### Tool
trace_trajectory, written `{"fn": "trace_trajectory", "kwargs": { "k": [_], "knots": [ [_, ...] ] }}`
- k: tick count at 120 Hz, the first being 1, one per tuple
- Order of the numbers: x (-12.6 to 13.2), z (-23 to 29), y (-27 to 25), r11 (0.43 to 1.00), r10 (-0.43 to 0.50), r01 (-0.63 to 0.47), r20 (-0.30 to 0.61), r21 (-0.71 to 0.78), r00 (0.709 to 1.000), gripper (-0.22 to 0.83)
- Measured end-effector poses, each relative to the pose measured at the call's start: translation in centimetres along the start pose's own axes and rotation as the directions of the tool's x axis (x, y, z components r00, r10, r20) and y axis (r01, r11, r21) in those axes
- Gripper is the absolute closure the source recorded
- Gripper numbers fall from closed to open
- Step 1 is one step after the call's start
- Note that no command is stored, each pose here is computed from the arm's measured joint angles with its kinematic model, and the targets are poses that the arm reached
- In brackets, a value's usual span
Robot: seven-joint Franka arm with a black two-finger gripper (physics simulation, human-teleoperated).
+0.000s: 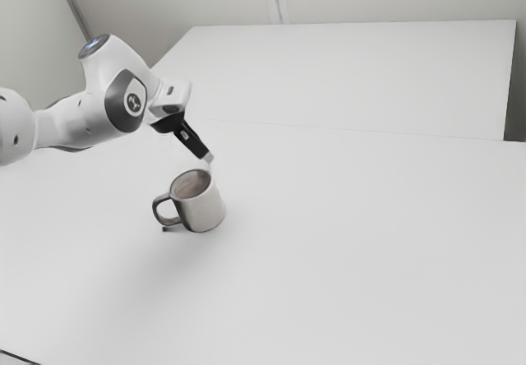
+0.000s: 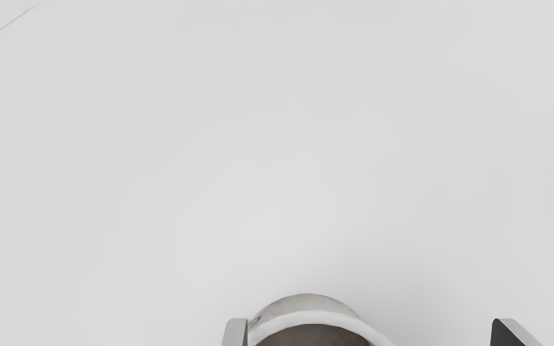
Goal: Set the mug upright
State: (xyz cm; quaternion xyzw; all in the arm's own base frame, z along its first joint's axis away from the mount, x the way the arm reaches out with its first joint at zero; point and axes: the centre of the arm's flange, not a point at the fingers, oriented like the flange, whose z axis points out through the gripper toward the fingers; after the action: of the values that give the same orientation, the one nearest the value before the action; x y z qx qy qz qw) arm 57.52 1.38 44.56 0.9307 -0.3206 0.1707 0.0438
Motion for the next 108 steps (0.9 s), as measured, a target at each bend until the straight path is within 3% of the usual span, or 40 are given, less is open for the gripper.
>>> {"fn": "trace_trajectory", "kwargs": {
  "k": [16, 38, 71, 108],
  "knots": [
    [3.3, -3.4, -2.1, 1.000, 0.014, -0.013, 0.067, -0.010, 0.998, 0.04],
    [6.7, -12.1, -3.8, 1.000, -0.010, 0.007, 0.148, 0.021, 0.989, 0.03],
    [5.7, -15.2, -3.1, 0.993, -0.115, 0.116, 0.289, 0.015, 0.951, 0.02],
    [4.7, -16.6, -3.8, 0.976, -0.217, 0.214, 0.316, 0.043, 0.924, 0.02]
  ]
}}
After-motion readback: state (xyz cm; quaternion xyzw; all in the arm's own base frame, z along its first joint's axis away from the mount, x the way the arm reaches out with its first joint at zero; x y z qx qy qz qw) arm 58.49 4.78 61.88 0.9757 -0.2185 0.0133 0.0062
